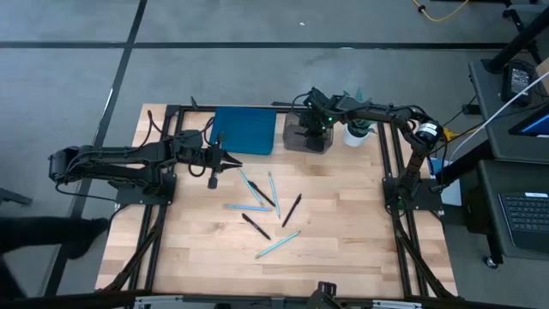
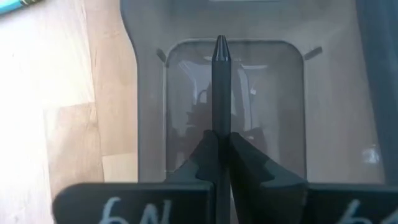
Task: Sort pens & pencils
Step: Put the black pen into the black bin
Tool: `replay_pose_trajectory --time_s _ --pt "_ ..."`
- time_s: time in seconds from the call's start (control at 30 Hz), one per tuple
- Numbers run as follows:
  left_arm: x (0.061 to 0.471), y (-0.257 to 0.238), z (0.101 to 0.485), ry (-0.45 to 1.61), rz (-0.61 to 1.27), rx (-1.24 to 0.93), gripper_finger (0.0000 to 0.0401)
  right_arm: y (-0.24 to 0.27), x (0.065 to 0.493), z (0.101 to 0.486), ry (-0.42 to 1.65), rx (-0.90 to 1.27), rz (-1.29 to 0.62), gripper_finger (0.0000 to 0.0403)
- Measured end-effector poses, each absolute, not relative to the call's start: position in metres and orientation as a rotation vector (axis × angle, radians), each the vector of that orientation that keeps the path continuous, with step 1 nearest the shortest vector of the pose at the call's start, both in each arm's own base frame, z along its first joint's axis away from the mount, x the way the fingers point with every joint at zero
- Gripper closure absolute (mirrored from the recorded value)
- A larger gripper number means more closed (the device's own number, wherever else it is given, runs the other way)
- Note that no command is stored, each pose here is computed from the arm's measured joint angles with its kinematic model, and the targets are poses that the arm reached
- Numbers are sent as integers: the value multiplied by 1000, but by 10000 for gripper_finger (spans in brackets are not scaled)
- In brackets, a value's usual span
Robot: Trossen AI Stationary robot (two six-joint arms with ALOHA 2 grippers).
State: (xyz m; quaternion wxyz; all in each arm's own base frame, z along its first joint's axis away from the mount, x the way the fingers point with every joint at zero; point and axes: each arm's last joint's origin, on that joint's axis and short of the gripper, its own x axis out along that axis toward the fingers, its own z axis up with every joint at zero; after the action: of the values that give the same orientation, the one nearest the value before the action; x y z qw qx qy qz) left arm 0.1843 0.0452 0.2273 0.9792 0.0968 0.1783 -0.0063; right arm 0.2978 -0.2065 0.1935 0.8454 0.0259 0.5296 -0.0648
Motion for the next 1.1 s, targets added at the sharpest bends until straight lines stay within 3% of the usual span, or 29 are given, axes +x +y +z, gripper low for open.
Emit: replay_pose_trajectory --time_s 0.13,0.4,0.67,1.1 --pt "184 45 227 359 -13 195 378 -206 298 193 1119 56 -136 381" --pt "183 45 224 390 -19 193 398 -206 298 193 1119 58 -137 330" --pt "183 45 224 399 -2 195 388 -207 298 194 1108 81 -150 324" --pt "182 49 224 424 118 219 366 -212 315 203 926 22 -195 323"
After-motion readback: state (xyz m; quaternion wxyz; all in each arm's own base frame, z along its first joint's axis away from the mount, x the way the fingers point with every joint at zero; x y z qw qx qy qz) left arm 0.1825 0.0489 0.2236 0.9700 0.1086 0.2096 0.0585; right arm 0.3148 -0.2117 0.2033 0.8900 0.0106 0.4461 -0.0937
